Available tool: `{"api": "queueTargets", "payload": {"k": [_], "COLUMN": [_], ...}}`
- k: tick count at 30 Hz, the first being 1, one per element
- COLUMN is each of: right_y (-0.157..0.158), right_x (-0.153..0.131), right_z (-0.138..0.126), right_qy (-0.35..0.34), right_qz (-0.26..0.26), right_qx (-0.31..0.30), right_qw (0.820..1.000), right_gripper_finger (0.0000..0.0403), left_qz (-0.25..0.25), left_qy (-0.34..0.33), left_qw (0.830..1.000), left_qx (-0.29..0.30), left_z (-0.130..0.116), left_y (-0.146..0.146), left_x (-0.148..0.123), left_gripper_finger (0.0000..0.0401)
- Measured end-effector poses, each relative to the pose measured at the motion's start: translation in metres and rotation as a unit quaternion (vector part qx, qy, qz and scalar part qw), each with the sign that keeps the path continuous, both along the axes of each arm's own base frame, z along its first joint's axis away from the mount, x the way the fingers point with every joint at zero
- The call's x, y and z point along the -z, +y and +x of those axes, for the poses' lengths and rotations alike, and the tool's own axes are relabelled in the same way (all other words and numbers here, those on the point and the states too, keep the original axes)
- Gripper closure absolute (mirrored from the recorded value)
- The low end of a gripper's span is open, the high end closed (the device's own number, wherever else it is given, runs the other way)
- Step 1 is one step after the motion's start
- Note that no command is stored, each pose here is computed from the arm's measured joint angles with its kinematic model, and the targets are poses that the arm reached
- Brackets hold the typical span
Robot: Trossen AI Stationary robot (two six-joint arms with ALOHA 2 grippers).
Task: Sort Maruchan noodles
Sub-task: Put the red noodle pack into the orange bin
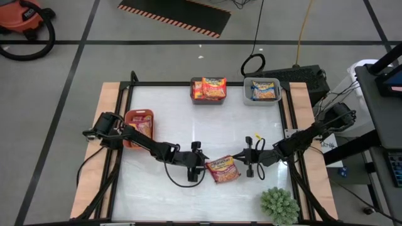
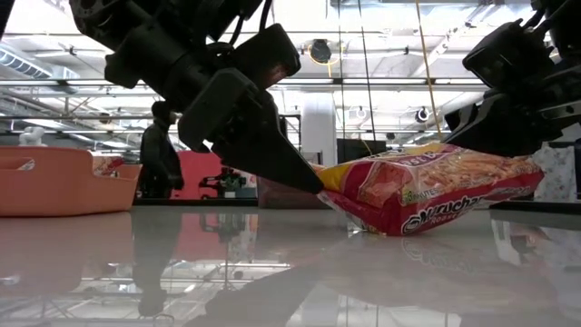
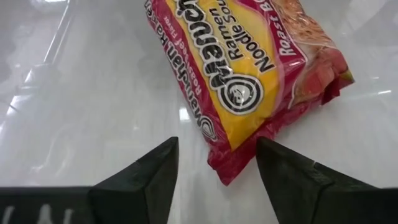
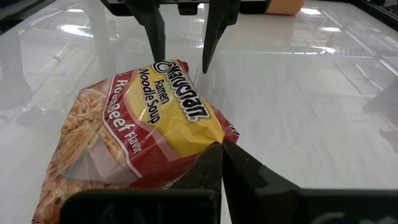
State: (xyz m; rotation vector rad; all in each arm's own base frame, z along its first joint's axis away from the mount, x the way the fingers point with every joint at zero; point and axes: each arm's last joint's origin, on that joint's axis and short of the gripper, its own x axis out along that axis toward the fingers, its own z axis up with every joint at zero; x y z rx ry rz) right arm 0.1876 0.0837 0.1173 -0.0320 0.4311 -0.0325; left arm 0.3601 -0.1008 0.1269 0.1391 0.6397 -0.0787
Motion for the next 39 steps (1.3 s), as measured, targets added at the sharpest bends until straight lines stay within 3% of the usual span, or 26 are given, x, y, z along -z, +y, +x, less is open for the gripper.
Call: {"api": "queueTargets", "payload": {"k": [9,15,22,34,39], "right_y": [0.0,0.0,0.0,0.0,0.0], "right_x": [0.0,0.0,0.0,0.0,0.0], "right_z": [0.0,0.0,0.0,0.0,0.0], "right_qy": [0.0,0.0,0.0,0.0,0.0], "right_qz": [0.0,0.0,0.001,0.001,0.001], "right_qx": [0.0,0.0,-0.001,-0.001,-0.001], "right_qw": [1.0,1.0,1.0,1.0,1.0], "right_gripper_finger": [0.0403,0.0403,0.0403,0.0403,0.0403], "left_qz": [-0.011,-0.016,-0.038,-0.033,-0.028], "left_qy": [0.002,0.005,0.02,-0.017,-0.016], "left_qw": [1.0,1.0,0.999,0.999,0.999], "left_qx": [-0.003,0.005,0.009,0.013,0.016], "left_z": [0.002,0.003,0.007,0.011,0.011], "left_y": [0.007,0.009,0.008,0.007,0.007], "left_x": [0.0,0.001,0.023,0.018,0.018], "left_gripper_finger": [0.0229,0.0231,0.0231,0.0234,0.0284]}}
